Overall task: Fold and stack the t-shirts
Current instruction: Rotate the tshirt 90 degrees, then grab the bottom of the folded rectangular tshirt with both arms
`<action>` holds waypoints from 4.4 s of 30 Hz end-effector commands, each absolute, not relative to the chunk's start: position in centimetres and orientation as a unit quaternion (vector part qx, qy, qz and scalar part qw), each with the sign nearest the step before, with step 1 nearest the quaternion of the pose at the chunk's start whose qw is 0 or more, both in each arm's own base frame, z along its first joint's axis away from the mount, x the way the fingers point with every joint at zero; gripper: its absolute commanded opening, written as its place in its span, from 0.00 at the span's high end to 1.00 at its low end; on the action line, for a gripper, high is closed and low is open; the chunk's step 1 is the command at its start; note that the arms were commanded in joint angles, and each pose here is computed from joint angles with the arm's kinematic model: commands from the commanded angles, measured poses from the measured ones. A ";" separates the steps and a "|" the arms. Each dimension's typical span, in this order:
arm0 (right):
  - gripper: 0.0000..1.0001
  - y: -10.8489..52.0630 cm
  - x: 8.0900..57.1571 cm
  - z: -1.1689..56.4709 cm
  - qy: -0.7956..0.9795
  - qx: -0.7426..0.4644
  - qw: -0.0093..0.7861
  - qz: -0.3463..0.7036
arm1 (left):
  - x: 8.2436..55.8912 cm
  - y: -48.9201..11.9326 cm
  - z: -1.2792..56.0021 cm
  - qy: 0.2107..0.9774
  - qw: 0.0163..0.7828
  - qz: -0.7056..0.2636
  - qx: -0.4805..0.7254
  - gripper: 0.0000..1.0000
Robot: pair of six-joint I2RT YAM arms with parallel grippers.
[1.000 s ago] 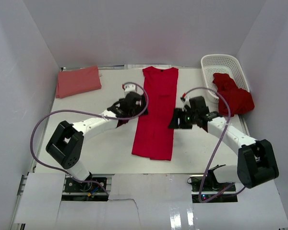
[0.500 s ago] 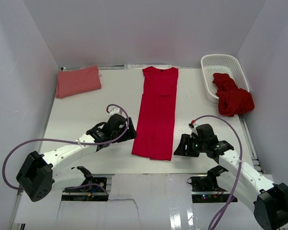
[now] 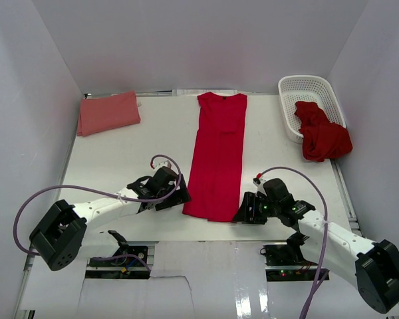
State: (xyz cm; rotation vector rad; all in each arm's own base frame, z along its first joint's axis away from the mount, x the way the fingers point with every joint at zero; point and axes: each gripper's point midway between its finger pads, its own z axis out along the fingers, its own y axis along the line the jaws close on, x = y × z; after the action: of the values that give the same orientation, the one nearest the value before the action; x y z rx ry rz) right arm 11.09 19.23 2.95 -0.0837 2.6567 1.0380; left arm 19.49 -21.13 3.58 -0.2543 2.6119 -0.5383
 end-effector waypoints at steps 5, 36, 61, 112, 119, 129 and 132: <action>0.42 18.9 10.4 0.2 0.940 -0.018 0.119 0.321 | 18.8 -21.5 2.4 0.949 0.223 -0.206 -0.084 0.05; 0.92 19.1 10.8 -0.2 0.951 -0.024 0.112 0.288 | 16.2 -22.6 1.1 0.948 0.218 -0.232 -0.013 0.55; 0.92 17.8 6.5 1.6 0.956 -0.090 0.048 0.274 | 10.0 -23.9 2.5 0.949 0.131 -0.287 0.017 1.00; 0.46 17.9 6.7 1.2 0.953 -0.066 0.068 0.286 | 8.6 -26.5 4.2 0.942 0.113 -0.316 0.010 1.00; 0.51 16.7 7.7 0.7 0.963 -0.045 0.093 0.247 | 8.5 -26.3 4.1 0.942 0.112 -0.317 0.006 1.00; 0.86 16.1 7.6 0.1 0.964 -0.009 0.102 0.245 | 8.5 -26.0 4.0 0.941 0.117 -0.316 -0.002 1.00; 0.92 16.5 7.2 0.1 0.962 -0.012 0.090 0.257 | 8.6 -26.0 3.9 0.942 0.119 -0.314 -0.002 1.00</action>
State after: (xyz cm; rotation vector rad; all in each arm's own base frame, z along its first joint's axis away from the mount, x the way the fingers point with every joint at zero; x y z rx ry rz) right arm 8.00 17.75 1.59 -0.0582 2.8049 0.8412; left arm 8.56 -25.93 3.56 0.0011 2.7763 -0.9044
